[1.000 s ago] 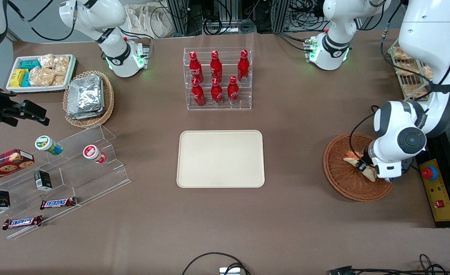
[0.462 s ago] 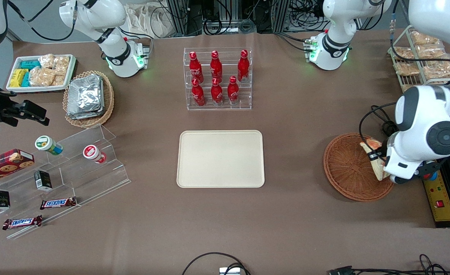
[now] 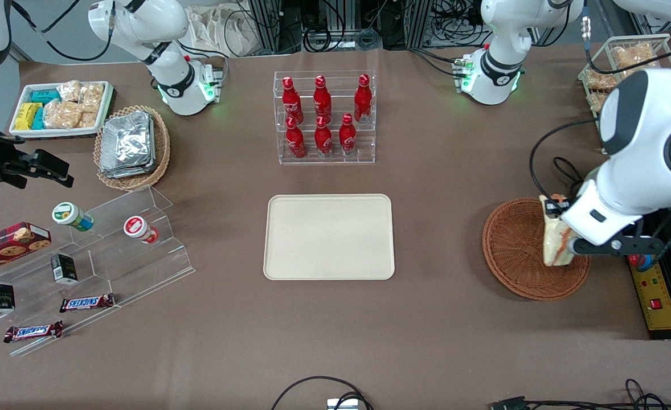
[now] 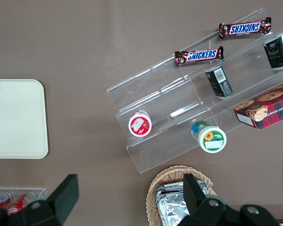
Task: Place sandwich from basket to tray
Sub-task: 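Lift the sandwich out of the basket and carry it toward the tray, then lower the sandwich onto the cream tray with the left gripper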
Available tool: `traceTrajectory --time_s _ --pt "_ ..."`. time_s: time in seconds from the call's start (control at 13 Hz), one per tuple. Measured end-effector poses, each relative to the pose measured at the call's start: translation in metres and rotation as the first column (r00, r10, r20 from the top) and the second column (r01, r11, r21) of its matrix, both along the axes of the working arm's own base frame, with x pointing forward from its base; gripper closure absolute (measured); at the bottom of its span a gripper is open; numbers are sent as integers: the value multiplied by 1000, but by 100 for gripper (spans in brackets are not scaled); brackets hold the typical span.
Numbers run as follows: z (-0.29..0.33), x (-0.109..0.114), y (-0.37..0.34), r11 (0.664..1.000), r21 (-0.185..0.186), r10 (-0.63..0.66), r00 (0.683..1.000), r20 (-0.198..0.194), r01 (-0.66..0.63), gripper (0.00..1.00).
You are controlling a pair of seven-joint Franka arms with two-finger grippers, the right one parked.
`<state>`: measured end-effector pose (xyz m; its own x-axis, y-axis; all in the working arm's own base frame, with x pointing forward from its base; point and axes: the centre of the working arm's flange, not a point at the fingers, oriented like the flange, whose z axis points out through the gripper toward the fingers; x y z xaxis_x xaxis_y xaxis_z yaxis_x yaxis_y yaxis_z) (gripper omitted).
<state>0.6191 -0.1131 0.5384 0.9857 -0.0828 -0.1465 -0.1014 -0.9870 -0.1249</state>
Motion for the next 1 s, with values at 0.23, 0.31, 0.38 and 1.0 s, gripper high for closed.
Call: traceTrajectory --time_s 0.23,0.31,0.38,1.0 --pt "18 -23 -62 993 -78 -95 995 -11 93 83" --pt "19 -30 -83 989 -89 -119 993 -11 118 83" --pt "19 -38 -105 988 -92 -122 992 -12 121 83" --pt "-82 -62 -263 997 -74 18 1000 13 -17 83"
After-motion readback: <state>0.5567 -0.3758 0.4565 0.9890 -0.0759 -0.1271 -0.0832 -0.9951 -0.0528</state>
